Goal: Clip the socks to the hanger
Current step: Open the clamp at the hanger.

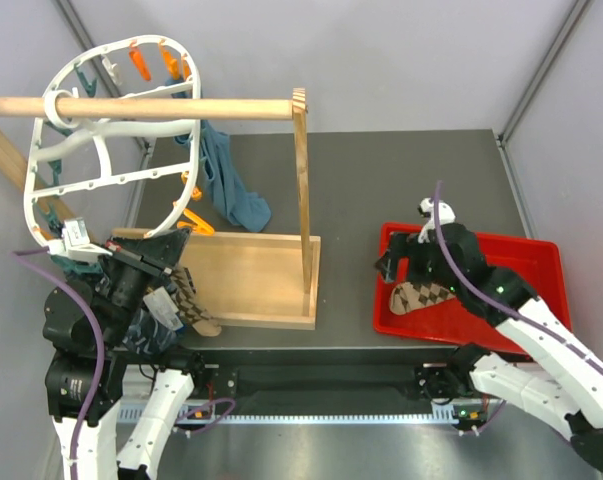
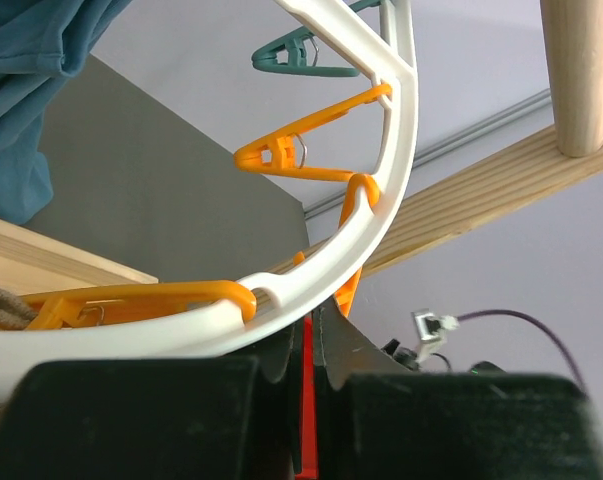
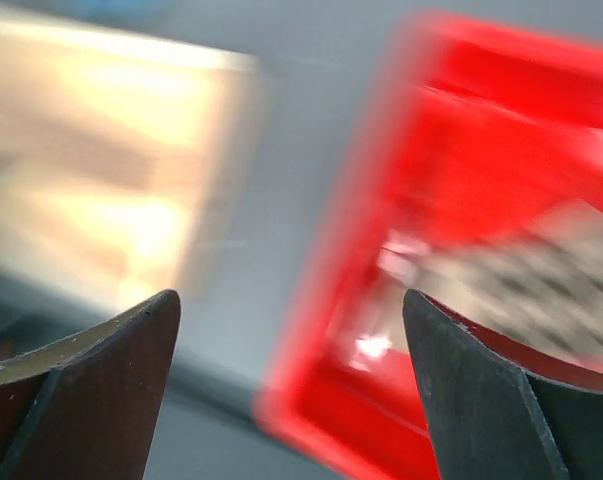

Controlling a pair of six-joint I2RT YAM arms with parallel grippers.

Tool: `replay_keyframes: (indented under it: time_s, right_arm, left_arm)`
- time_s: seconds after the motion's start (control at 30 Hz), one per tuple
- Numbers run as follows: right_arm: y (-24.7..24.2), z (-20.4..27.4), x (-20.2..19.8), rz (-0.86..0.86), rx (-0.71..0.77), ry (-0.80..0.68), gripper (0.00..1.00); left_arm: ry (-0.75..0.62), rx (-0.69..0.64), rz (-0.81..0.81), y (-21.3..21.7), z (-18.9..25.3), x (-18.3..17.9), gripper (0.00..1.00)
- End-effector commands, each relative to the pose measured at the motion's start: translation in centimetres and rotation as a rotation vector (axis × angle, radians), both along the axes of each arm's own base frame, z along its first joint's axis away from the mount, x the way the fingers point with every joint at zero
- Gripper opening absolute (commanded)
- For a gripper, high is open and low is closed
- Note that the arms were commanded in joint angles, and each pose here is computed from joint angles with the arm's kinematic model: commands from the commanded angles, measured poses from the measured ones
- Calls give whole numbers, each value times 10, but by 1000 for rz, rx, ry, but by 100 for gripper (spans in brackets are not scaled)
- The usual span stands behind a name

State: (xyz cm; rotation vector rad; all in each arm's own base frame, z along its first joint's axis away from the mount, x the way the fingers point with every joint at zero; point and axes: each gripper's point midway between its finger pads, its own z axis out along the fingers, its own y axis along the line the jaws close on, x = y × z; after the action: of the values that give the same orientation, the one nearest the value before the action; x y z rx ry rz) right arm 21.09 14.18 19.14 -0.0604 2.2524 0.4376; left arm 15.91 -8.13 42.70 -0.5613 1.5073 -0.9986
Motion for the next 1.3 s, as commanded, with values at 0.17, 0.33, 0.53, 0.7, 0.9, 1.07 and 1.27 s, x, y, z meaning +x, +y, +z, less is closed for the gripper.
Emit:
replay_keyframes:
  time_s: [0.17,0.33,0.53,0.7,0.9,1.07,1.27]
  right_arm:
    - [177,210,-114,848,573,-445,93]
    - [230,255,-112,920,617,-549,96]
    - [288,287,-93,939,647,-566,89]
    - [318,286,-77,917,644,-557,73]
    - [337,274,-71,928,634,-538,61]
    - [347,270,-71,942,640,-529,45]
    - [351,274,-70,943,656,-545,39]
  left_arm:
    - [-120,5,-56,-8,30,-14,0]
    - [-109,-4,-51,-7,26,-13,0]
    - [-107,-11,-48,-7,27,-12,0]
    - [-107,-8,-63,-9,31,-10,0]
    - [-116,-22,-71,-11,34,-10,0]
    - [-118,-23,-73,-11,36,-10,0]
    - [-109,-22,-74,-11,33,-9,0]
